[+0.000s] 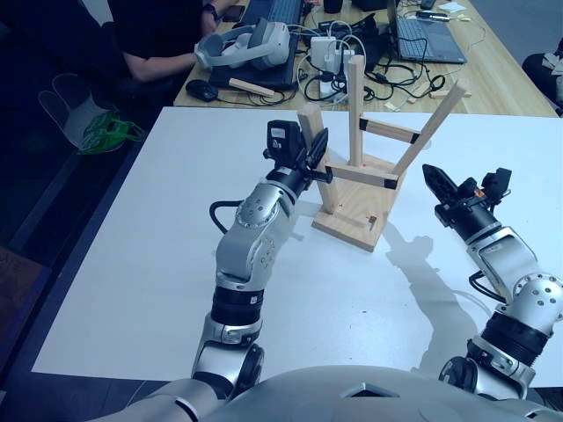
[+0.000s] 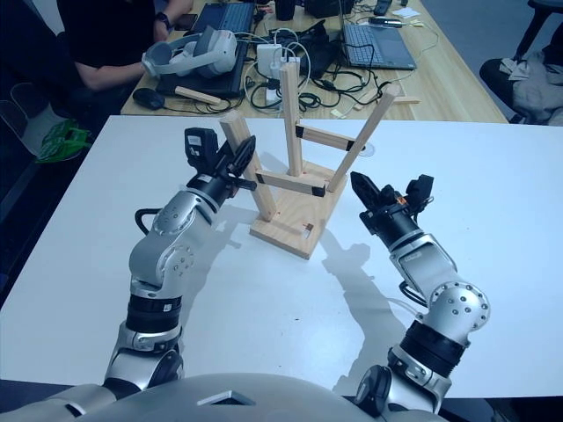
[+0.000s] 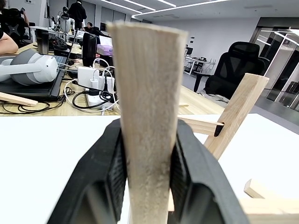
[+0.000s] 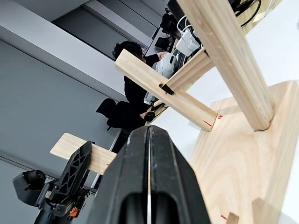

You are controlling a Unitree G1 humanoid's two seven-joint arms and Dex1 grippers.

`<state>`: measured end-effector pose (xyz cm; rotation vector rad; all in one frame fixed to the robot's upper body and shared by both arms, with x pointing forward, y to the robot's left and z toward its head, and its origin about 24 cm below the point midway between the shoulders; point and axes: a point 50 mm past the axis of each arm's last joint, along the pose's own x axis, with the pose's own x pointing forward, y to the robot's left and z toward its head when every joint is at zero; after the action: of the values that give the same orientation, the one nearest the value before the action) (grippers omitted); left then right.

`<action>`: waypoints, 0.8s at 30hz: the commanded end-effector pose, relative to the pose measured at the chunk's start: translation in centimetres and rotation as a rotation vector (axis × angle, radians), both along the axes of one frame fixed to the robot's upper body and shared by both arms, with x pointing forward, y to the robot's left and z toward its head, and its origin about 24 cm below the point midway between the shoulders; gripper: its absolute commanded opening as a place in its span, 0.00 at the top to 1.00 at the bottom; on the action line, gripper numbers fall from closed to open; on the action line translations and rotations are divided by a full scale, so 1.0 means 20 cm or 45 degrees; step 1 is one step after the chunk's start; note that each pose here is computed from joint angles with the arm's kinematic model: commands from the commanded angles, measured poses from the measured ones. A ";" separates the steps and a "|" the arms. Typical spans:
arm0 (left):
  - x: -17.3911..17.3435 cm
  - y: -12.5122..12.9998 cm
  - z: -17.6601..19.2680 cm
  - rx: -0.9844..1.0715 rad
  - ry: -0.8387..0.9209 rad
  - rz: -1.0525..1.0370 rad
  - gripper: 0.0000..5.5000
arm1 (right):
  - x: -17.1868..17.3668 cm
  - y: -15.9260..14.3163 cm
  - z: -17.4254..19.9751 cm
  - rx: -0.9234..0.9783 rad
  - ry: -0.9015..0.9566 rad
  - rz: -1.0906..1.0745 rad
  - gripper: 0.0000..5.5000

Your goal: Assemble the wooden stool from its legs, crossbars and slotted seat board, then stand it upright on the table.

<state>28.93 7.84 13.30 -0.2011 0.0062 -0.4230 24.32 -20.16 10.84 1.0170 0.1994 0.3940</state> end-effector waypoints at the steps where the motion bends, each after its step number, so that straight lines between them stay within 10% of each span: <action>1: -0.02 0.02 -0.03 0.065 0.068 0.032 0.81 | 0.00 0.00 -0.01 -0.014 0.017 0.002 1.00; 15: -0.02 -0.08 -0.14 0.288 -0.063 -0.034 0.81 | 0.01 -0.04 0.00 0.050 0.021 -0.101 1.00; 24: 0.17 -0.16 -0.20 -0.006 0.154 0.007 0.81 | 0.04 -0.02 0.00 0.051 0.024 -0.100 1.00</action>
<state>32.41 4.99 12.04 -0.2212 -0.0069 -0.4183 24.90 -20.44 10.58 1.0641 0.1721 0.3206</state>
